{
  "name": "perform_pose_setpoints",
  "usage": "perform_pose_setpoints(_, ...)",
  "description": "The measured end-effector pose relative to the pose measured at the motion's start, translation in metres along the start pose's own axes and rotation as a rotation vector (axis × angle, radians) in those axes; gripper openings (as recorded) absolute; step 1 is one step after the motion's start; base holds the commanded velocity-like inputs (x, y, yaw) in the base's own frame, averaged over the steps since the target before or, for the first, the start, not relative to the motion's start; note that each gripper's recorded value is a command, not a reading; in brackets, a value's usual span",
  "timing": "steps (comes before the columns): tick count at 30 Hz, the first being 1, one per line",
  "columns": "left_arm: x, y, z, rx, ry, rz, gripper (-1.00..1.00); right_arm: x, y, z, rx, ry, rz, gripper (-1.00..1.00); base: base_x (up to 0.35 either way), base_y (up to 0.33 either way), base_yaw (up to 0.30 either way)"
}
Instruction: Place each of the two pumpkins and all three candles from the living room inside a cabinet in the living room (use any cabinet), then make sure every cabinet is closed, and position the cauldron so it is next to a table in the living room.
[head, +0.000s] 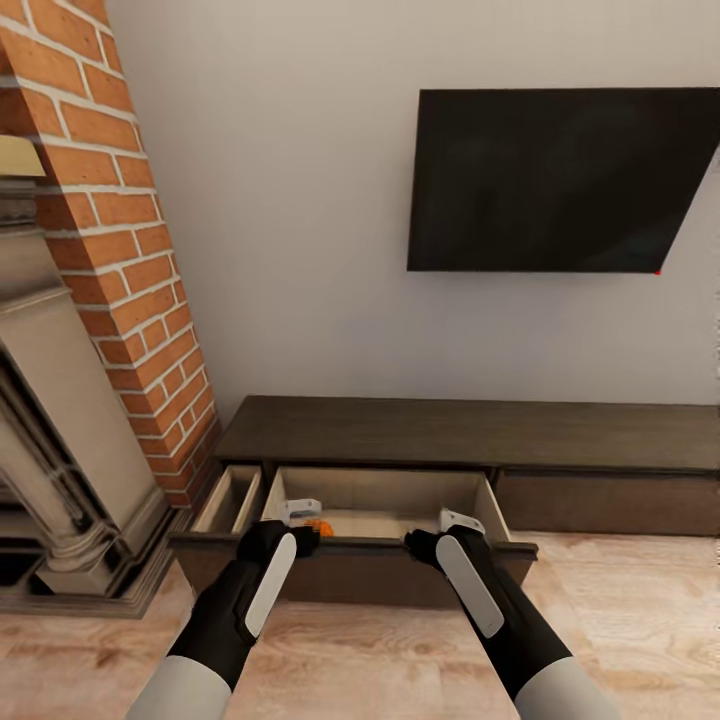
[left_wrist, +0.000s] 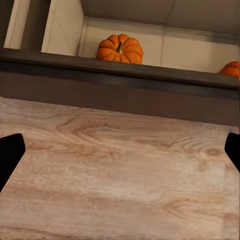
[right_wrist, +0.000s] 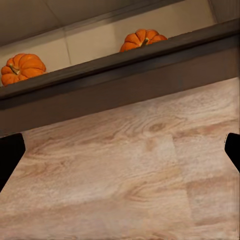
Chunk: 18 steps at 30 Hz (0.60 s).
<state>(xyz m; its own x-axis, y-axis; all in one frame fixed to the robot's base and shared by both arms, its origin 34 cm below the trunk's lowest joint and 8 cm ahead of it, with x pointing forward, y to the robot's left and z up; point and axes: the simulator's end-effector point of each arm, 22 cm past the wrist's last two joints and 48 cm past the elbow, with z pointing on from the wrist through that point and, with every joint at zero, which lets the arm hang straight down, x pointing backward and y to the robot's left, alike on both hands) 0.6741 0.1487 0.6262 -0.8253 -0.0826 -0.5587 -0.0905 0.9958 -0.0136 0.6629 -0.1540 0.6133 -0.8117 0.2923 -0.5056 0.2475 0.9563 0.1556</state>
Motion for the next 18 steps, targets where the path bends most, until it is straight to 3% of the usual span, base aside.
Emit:
perform_pose_setpoints(8, 0.0, 0.0, 0.0, 0.001, 0.0, 0.0, 1.0, 0.0, 0.001, 0.0, -0.001, 0.001, 0.0, 1.0, -0.329, 0.0, 0.0)
perform_pose_setpoints(18, 0.013, 0.001, 0.015, 0.0, -0.002, -0.001, 1.0, 0.012, -0.003, 0.015, 0.001, -0.003, -0.003, 1.0, -0.291, 0.0, 0.0)
